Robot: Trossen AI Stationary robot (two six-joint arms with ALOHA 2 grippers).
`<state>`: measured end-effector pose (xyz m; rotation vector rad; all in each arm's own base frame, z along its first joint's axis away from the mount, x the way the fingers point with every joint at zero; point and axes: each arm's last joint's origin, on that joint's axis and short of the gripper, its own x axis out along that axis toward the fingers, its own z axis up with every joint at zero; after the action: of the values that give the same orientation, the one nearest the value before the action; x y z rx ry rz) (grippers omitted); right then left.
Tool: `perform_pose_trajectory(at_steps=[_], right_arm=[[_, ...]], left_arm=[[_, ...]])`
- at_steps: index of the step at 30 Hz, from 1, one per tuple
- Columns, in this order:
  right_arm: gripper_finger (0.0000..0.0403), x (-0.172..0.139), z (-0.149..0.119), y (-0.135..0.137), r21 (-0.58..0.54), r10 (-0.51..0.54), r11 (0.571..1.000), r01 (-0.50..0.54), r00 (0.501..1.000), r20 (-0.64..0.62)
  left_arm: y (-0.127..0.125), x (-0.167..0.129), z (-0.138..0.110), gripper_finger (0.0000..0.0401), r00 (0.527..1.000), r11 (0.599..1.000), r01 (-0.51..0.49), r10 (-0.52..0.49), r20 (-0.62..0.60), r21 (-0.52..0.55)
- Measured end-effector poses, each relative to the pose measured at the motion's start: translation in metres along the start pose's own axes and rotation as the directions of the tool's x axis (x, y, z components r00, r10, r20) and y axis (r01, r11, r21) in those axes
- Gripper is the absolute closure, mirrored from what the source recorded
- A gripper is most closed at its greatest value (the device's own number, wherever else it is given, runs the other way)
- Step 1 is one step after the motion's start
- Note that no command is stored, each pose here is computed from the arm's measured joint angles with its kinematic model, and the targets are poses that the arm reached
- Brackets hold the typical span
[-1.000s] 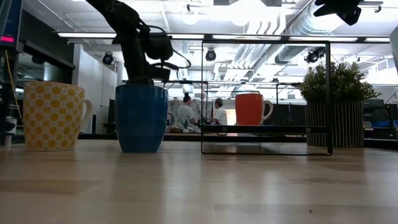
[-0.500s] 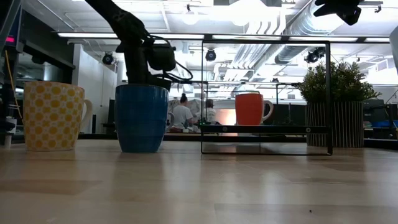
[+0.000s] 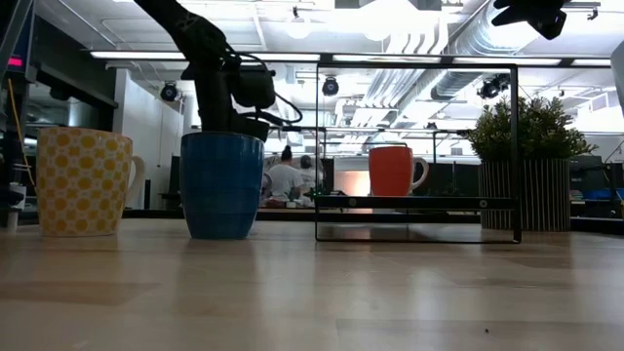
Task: Place coffee mugs
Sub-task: Put the light blue mug on the shelf to the left side of the orange mug
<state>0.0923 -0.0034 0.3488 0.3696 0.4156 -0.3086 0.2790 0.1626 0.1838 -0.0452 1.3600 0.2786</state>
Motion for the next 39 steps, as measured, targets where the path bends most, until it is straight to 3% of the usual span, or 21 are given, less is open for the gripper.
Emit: perform_pose_trajectory(at_steps=[6,20,28,34,39], right_arm=[[0.0289,0.000,0.000,0.000,0.000,-0.007,1.000,0.007,1.000,0.003],[0.0289,0.000,-0.001,-0.001,-0.006,-0.016,1.000,0.016,1.000,-0.010],[0.0289,0.000,-0.003,-0.002,-0.009,-0.023,1.000,0.022,0.999,-0.022],[0.0289,0.001,-0.002,-0.002,0.037,-0.057,0.998,0.058,0.998,-0.011],[0.0289,0.008,-0.001,0.000,0.030,-0.081,0.996,0.082,0.996,-0.026]], left_arm=[[0.002,-0.005,0.004,0.0389,1.000,1.000,-0.007,0.007,-0.006,0.001],[0.002,-0.047,0.029,0.0392,0.999,0.999,0.022,-0.024,0.027,0.050],[-0.003,-0.080,0.052,0.0392,0.991,0.996,-0.013,0.000,0.136,0.092],[0.004,-0.101,0.070,0.0392,0.970,0.996,-0.084,0.081,0.230,-0.001],[0.007,-0.092,0.090,0.0392,0.971,0.997,-0.072,0.078,0.226,-0.035]])
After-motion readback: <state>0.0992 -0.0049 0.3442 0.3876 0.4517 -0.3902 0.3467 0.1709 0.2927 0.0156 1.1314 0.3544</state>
